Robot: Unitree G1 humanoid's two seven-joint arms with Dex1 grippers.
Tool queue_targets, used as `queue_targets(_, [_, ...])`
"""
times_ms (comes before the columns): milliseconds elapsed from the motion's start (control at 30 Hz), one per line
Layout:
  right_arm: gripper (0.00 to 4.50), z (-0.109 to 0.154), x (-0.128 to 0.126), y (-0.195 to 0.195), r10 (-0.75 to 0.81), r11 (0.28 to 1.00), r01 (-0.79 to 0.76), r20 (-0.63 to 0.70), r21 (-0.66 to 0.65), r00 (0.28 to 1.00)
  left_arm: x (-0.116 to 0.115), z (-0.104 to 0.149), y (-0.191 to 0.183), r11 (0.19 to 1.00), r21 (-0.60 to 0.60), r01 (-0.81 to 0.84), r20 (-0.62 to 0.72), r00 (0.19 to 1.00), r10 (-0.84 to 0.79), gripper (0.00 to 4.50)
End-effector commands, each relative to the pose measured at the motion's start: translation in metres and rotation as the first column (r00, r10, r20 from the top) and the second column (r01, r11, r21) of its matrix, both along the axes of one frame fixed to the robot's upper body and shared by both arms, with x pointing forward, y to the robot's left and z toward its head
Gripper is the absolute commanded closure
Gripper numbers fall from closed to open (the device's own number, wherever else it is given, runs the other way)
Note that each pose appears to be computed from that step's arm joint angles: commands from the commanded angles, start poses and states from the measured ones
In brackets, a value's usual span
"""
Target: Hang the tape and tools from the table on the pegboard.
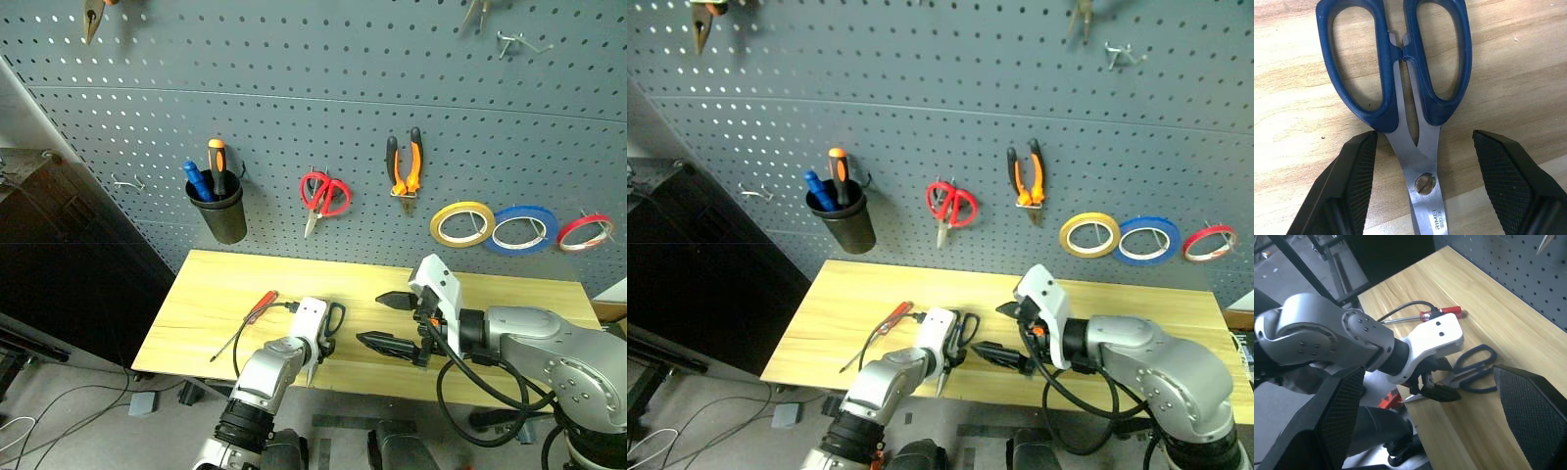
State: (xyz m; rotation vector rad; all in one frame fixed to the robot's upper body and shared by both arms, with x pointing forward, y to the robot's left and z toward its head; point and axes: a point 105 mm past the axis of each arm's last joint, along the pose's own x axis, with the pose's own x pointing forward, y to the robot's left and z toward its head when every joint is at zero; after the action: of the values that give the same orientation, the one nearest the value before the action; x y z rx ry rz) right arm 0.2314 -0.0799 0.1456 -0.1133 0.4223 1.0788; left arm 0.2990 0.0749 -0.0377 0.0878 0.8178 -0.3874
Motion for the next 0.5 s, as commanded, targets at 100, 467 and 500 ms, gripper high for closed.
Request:
queue_targets(100, [0.0,0.01,-0.002,-0.002,-0.003,1.0,0.002,0.042,0.011,0.999,0.002,-0.003,0.009,1.0,0.009,-0.023,-0.013,1.0,0.023,2.96])
queue_targets(467, [0.0,0.009,0.002,-0.007,-0.053,0.999,0.053,0.05,0.007,0.997,0.015,0.01,0.022,1.0,-0.004,0.019,0.077,0.997,-0.018,3.48])
queue_targets(500, [0.0,0.009,0.003,-0.008,-0.063,0.998,0.062,0.057,0.006,0.996,0.017,0.015,0.023,0.999,-0.01,0.031,0.101,0.994,-0.03,3.48])
